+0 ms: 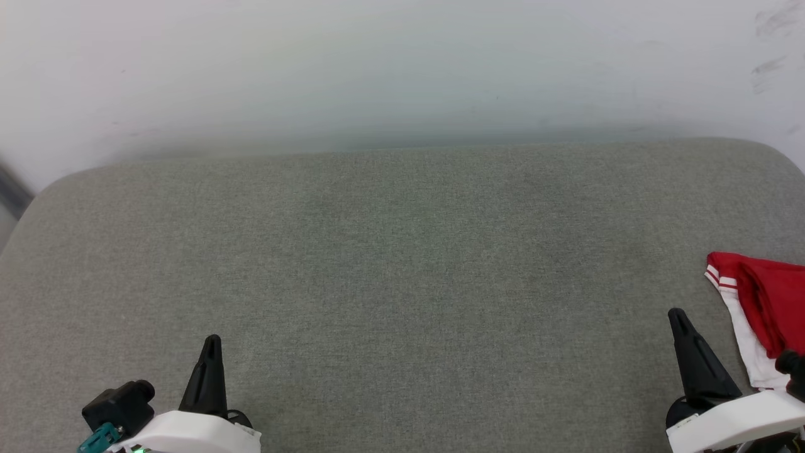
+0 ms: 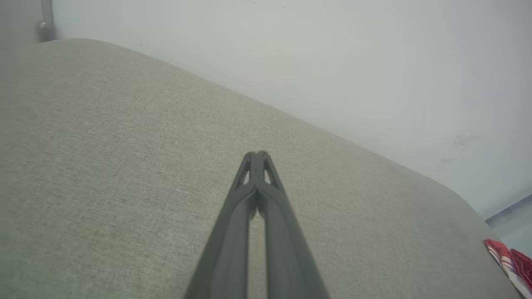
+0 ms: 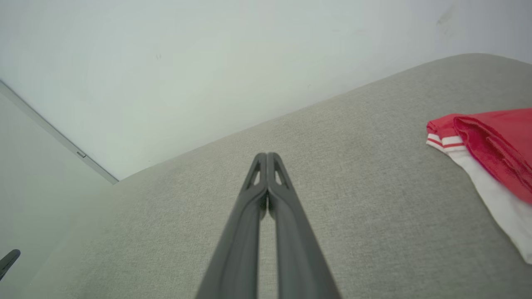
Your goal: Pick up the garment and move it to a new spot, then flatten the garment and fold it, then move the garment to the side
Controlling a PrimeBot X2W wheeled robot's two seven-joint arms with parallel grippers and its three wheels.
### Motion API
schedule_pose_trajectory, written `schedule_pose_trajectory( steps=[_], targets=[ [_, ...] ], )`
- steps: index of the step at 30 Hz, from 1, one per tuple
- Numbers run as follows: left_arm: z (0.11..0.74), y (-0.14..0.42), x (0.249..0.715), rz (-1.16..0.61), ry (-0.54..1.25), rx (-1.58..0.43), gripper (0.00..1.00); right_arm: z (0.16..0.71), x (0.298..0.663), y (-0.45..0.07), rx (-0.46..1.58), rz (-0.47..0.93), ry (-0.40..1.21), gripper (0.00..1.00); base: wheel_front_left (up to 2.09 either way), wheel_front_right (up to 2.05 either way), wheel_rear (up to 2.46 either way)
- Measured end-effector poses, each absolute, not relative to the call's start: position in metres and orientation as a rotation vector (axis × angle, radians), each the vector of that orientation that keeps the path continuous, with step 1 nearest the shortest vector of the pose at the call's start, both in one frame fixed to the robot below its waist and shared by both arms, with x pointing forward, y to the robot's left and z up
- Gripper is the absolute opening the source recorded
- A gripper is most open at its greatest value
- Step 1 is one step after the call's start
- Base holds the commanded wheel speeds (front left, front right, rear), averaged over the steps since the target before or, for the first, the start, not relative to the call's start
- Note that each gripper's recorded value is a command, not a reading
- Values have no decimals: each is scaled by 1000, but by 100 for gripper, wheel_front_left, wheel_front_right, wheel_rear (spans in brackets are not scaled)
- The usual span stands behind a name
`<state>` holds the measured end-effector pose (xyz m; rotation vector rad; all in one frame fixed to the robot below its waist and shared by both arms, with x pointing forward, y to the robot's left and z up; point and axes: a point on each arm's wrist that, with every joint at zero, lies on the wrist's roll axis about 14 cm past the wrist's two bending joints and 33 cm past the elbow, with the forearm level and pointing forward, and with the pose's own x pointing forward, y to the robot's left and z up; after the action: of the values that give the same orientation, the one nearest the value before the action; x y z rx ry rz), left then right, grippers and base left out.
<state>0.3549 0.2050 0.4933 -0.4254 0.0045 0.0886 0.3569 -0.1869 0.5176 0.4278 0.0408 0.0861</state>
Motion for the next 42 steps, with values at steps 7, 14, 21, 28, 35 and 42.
schedule_pose_trajectory(
  steps=[7,14,21,28,35,42],
  targets=[
    [491,206,358,96,21,-543,0,516,360,-188,546,78,44,0,0,0,0],
    [489,207,361,101,33,-650,0,514,363,-189,655,71,46,0,0,0,0],
    [488,207,363,103,39,-753,0,512,366,-190,754,64,48,0,0,0,0],
    [488,206,367,99,44,-846,0,511,369,-191,850,56,45,0,0,0,0],
    [488,206,369,97,49,-936,0,510,371,-192,936,48,45,0,0,0,0],
    [488,206,371,97,49,-1020,0,508,373,-193,1017,39,44,0,0,0,0]
  ],
)
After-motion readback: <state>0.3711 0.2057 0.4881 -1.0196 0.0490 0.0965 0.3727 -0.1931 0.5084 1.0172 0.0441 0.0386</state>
